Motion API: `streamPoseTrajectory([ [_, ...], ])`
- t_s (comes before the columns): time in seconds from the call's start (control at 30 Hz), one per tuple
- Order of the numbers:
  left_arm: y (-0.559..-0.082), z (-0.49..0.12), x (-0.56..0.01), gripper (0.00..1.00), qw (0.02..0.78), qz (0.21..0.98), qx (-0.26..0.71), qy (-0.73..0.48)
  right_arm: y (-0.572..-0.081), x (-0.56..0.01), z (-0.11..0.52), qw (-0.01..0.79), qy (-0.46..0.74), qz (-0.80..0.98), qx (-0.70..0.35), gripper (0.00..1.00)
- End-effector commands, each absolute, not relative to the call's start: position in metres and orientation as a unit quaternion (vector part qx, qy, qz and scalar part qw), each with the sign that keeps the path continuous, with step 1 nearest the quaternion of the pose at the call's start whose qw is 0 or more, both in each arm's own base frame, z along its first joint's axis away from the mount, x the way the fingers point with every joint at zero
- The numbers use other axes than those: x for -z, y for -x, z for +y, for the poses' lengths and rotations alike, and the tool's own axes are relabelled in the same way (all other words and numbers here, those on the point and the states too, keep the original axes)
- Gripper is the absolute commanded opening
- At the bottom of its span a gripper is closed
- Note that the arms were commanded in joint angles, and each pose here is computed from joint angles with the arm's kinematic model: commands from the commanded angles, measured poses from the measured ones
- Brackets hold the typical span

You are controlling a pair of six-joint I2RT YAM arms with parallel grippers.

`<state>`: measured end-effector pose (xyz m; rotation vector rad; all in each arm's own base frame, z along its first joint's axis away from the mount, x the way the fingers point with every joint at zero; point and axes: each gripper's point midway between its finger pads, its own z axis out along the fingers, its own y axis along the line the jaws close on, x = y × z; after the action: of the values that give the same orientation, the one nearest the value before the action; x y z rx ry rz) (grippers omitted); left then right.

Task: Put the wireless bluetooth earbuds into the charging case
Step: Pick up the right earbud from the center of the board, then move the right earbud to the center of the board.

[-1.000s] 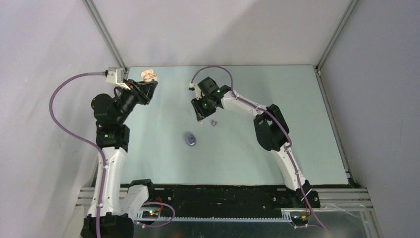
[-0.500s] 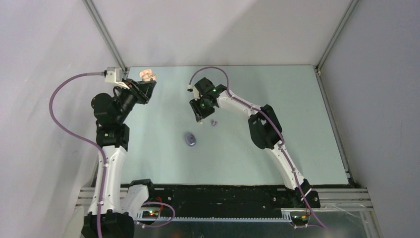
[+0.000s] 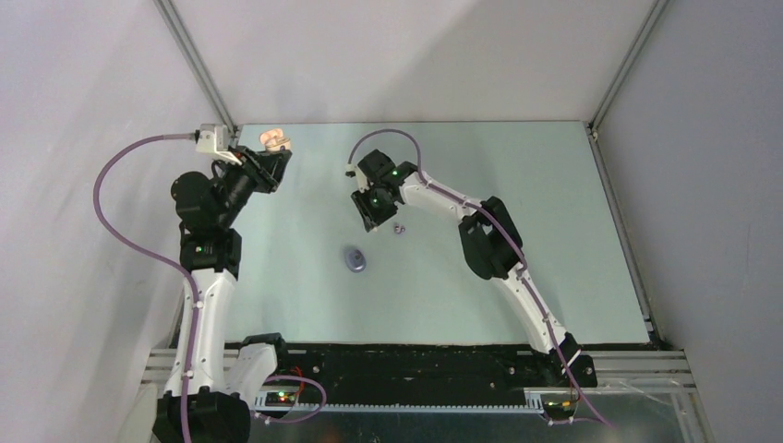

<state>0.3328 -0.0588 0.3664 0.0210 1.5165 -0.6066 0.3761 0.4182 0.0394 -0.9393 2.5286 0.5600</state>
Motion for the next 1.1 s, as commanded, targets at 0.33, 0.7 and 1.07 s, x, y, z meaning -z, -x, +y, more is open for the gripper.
streamPoseTrajectory([
  [0.33,-0.321,-0.056,-0.389,0.00,0.711,0.652,0.262,-0.017,-0.385,-0.025,0.415,0.205,0.353,0.898,-0.166,0.31],
  [0.7,-0.323,-0.058,-0.392,0.00,0.717,0.647,0.257,-0.037,-0.363,-0.088,0.396,0.224,0.480,0.822,-0.209,0.03],
  [1.07,-0.322,-0.062,-0.388,0.00,0.712,0.645,0.271,-0.054,-0.225,-0.079,0.244,0.004,0.793,0.578,-0.193,0.01],
])
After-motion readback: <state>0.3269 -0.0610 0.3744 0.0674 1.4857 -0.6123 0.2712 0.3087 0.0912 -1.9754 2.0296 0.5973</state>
